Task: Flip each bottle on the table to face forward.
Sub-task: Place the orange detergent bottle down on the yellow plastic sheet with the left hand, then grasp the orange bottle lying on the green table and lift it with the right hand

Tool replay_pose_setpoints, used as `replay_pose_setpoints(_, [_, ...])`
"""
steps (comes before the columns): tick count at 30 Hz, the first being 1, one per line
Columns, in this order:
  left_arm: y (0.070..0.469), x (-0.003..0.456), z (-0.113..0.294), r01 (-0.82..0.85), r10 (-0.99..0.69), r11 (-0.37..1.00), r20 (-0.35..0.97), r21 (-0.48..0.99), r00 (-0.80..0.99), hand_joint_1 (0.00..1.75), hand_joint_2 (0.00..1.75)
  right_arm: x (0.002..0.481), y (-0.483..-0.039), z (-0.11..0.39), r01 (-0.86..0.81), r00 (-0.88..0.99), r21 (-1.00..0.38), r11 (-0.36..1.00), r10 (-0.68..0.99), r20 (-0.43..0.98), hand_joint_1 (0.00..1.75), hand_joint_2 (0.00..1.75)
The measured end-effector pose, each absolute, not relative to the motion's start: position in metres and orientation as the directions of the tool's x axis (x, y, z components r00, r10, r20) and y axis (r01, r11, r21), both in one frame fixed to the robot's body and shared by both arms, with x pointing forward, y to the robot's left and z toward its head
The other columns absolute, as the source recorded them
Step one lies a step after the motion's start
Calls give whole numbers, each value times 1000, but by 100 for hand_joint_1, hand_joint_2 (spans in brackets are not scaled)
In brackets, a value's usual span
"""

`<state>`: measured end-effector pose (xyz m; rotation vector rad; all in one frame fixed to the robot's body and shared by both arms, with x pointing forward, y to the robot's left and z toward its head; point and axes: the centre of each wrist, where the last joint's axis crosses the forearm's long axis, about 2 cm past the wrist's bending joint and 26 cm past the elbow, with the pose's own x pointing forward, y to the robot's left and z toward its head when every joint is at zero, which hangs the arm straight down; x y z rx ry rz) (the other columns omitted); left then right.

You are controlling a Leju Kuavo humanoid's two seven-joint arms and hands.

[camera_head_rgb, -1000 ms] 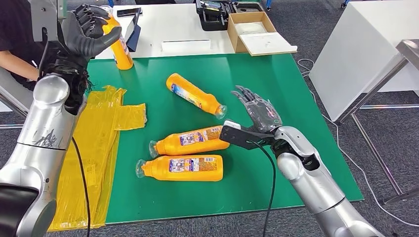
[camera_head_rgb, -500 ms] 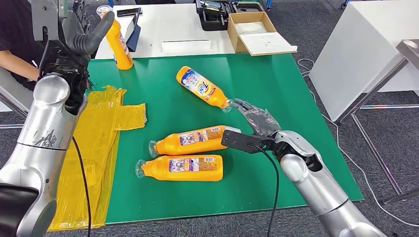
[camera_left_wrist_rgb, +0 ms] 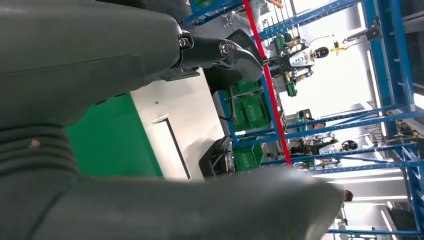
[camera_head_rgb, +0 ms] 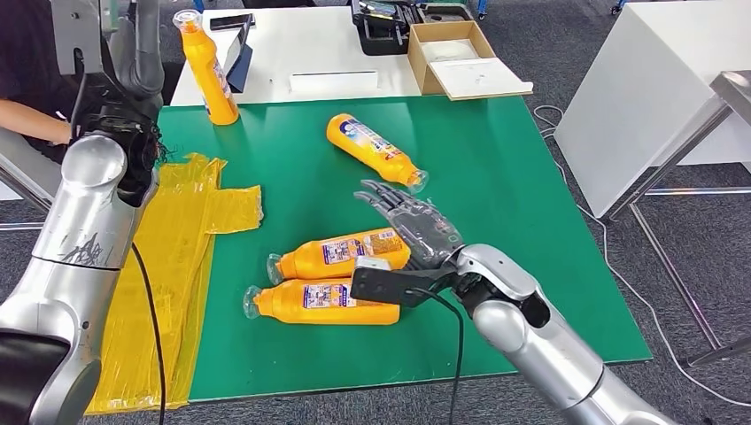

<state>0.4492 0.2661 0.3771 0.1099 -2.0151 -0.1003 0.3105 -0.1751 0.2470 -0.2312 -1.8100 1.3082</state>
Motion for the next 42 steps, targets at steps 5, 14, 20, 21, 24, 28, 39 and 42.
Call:
replay_pose_setpoints(5, [271, 449, 376, -51, -128, 992, 894, 118, -429, 0, 0, 294, -158, 246, -353, -607, -852, 387, 598, 523, 0, 175])
replay_pose_setpoints(14, [285, 449, 369, -92, -147, 989, 899, 119, -413, 0, 0, 273, -137, 225, -338, -562, -922, 190, 745, 360, 0, 175])
replay_pose_setpoints(20, [288, 449, 369, -103, -150, 988, 900, 118, -409, 0, 0, 270, -132, 206, -376, -545, -919, 118, 774, 323, 0, 175])
replay_pose_setpoints(21, [288, 449, 369, -104, -150, 988, 900, 117, -408, 0, 0, 270, -132, 205, -381, -543, -918, 113, 776, 321, 0, 175])
replay_pose_setpoints(24, [288, 449, 369, -106, -151, 987, 901, 117, -406, 0, 0, 272, -132, 200, -398, -536, -912, 101, 781, 320, 0, 175])
replay_pose_setpoints(28, [288, 449, 369, -107, -151, 987, 901, 117, -406, 0, 0, 274, -131, 192, -430, -524, -899, 82, 788, 323, 0, 175])
replay_pose_setpoints(39, [288, 449, 369, -109, -149, 987, 902, 114, -405, 0, 0, 286, -126, 171, -501, -484, -865, 34, 817, 312, 0, 175])
replay_pose_setpoints(42, [288, 449, 369, -109, -148, 988, 902, 113, -405, 0, 0, 288, -123, 165, -521, -473, -853, 24, 824, 312, 0, 175])
